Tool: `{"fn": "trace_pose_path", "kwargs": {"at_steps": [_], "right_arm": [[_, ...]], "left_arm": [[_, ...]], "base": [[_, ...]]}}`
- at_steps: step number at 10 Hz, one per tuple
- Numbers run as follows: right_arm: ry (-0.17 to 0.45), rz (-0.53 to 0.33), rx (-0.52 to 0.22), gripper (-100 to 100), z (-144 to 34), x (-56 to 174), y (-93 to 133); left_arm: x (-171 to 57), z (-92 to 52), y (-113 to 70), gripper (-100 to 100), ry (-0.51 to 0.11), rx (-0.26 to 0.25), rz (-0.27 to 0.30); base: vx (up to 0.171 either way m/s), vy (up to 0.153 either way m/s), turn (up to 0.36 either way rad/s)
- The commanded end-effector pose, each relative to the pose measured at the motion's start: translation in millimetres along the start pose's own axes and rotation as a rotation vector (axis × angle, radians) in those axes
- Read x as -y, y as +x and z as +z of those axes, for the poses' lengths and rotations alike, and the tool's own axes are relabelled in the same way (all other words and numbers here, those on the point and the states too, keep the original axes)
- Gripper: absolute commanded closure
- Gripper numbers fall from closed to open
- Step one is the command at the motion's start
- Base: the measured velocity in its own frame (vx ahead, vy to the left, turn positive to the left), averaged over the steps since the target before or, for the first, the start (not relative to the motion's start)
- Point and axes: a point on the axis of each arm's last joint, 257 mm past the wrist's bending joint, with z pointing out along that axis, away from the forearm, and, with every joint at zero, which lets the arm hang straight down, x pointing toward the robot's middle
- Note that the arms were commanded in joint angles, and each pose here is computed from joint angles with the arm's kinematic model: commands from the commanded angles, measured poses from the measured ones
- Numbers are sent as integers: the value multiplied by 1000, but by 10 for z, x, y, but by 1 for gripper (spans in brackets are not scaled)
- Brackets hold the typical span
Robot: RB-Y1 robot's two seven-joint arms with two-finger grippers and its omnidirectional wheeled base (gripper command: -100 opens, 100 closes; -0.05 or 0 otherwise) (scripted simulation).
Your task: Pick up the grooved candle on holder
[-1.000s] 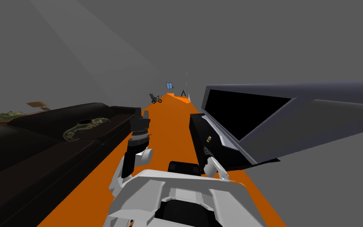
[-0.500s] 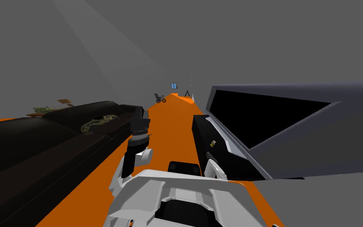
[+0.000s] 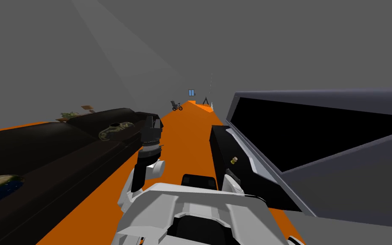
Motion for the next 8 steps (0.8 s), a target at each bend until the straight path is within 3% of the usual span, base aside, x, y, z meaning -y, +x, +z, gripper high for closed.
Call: {"fn": "trace_pose_path", "kwargs": {"at_steps": [1, 8], "right_arm": [[63, -36, 24, -100, 26, 223, 28], [217, -133, 113, -100, 45, 730, 12]], "left_arm": [[0, 0, 0, 0, 0, 0, 0], [0, 0, 0, 0, 0, 0, 0]], "base": [[83, -7, 171], [85, -24, 116]]}}
